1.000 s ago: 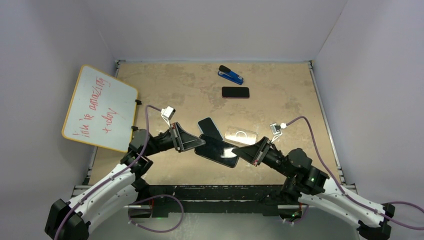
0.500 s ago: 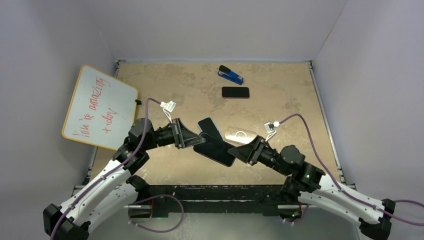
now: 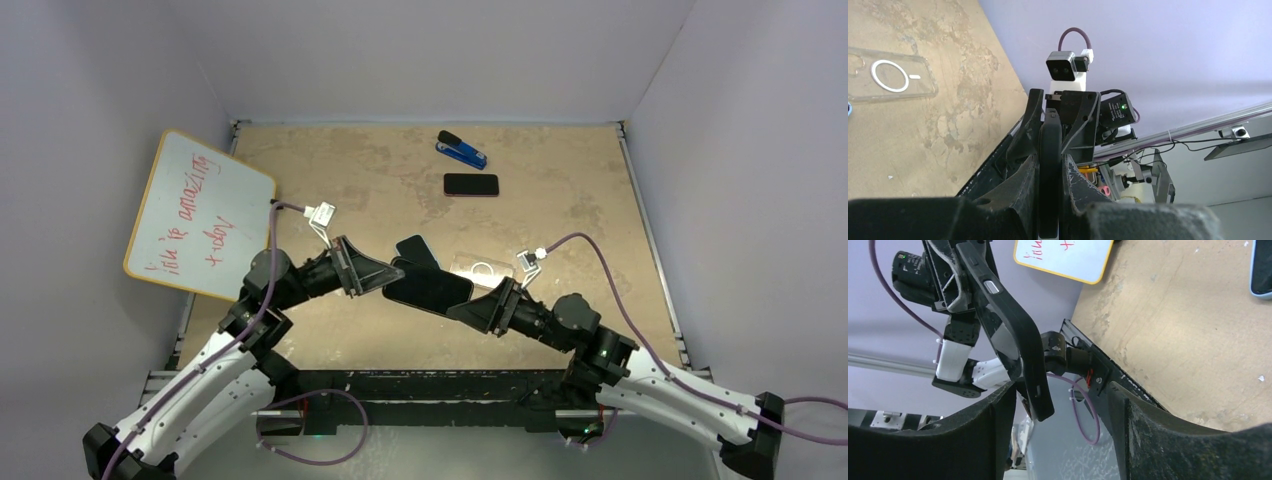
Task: Put the phone into the phone case
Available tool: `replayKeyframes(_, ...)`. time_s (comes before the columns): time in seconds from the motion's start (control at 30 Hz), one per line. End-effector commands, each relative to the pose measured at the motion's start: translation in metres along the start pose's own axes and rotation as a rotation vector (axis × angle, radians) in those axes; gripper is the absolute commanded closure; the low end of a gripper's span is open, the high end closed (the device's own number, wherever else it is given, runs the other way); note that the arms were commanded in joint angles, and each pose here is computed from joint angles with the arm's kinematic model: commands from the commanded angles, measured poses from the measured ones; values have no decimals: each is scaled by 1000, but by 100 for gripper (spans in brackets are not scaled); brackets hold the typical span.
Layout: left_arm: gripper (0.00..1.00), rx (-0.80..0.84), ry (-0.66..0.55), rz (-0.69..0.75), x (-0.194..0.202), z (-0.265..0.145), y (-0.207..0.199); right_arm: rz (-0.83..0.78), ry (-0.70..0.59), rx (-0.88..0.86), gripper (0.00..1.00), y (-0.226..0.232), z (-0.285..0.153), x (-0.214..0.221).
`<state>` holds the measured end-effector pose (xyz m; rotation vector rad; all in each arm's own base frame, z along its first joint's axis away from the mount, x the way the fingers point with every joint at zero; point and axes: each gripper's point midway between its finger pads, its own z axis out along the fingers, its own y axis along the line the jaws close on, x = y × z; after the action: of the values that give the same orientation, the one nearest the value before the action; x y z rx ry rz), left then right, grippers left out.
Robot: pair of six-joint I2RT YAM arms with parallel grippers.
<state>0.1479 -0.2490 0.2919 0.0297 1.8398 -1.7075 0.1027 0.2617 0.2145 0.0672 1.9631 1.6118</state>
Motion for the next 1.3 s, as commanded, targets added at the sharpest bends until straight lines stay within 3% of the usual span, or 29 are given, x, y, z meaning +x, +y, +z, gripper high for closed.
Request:
replayKeyframes(0.0, 100, 104, -90, 33, -20, -3, -33, 22, -3, -100, 36, 21, 0, -1)
replayKeyframes(0.2, 100, 76, -88, 34, -17, -5, -26, 30, -26, -121, 50, 29, -1, -7)
replayKeyframes(0.37, 100, 16, -78, 83, -16, -5, -15, 55, -67, -143, 99, 33, -3, -15)
replayKeyframes(0.6, 100, -80, -15, 157, -10, -6, 1, 58, -107, -104, 100, 29, -3, -23)
replayKeyframes(0.63, 100, -69, -7, 156, -9, -6, -1, 51, -104, -96, 97, 27, -2, -22)
replayKeyframes(0.73, 100, -32, 26, 155, -4, -6, -9, -2, -82, -47, 61, 24, -3, -21)
replayKeyframes(0.8, 100, -8, 56, 172, -1, -6, -15, -58, -72, -10, 42, 23, -8, -22)
replayKeyframes(0.97, 100, 25, 162, 229, 12, -7, -19, -197, -39, 52, 9, 24, -29, -25)
replayKeyframes(1.07, 100, 56, 233, 250, 22, -8, -20, -298, -10, 81, 4, 29, -38, -28)
replayKeyframes(1.27, 100, 98, 300, 259, 35, -10, -16, -422, 170, 34, 7, 50, -33, -11)
